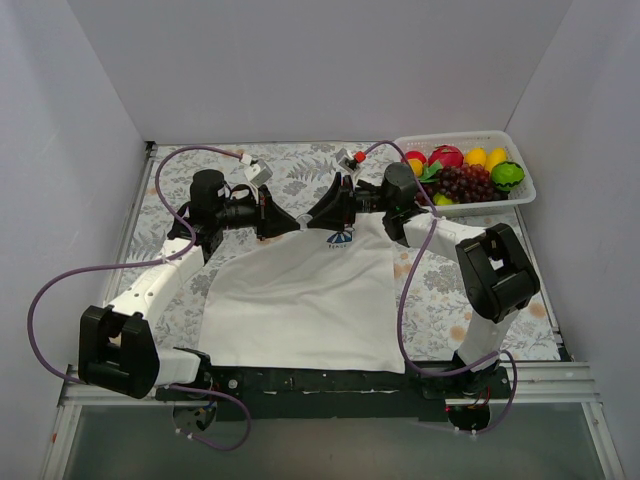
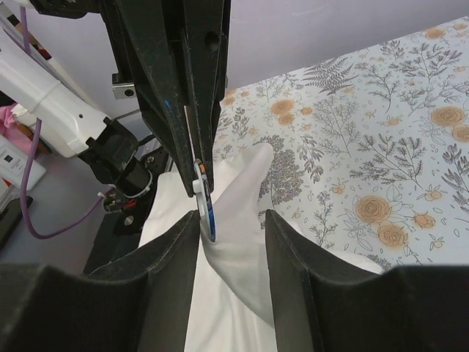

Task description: Pin the brooch onto the clothing

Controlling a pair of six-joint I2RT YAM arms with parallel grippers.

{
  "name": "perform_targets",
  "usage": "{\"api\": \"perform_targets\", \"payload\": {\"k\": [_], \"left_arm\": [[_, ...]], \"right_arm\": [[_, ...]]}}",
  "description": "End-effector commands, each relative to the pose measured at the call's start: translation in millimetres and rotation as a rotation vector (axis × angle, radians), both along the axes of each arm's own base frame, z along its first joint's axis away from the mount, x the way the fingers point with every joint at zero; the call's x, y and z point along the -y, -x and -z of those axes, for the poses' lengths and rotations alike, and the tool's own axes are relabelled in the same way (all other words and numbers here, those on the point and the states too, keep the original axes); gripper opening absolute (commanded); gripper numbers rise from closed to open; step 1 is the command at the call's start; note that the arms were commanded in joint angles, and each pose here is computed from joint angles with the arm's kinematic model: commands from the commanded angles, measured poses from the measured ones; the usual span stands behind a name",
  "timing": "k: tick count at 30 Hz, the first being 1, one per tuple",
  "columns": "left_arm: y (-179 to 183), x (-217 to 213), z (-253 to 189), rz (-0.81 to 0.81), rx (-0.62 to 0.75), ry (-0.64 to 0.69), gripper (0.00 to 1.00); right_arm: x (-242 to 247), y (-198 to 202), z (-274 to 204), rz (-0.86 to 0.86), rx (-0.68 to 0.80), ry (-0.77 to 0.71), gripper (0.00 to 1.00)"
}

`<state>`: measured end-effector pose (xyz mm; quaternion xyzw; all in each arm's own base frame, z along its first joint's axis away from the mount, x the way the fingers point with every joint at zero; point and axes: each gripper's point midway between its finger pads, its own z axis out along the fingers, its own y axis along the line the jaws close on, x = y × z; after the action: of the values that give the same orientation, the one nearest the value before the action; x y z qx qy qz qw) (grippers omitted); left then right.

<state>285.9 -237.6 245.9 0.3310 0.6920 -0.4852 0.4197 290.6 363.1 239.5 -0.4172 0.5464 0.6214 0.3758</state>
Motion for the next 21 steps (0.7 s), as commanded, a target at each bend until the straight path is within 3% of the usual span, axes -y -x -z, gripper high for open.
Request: {"api": "perform_targets", "payload": {"k": [1, 11, 21], "left_arm": [[8, 1, -18, 0.033, 0.061, 0.023, 0.00], [8, 1, -19, 0.031, 0.059, 0.025, 0.00], [6, -1, -21, 0.001, 0.062, 0.022, 0.00]], "right_arm": [[-5, 1, -20, -0.026, 0.067, -0.043, 0.48], [-15, -1, -18, -0.017, 0.050, -0.028, 0.44], [-16, -10, -12, 0.031, 0.034, -0.002, 0.30]]}}
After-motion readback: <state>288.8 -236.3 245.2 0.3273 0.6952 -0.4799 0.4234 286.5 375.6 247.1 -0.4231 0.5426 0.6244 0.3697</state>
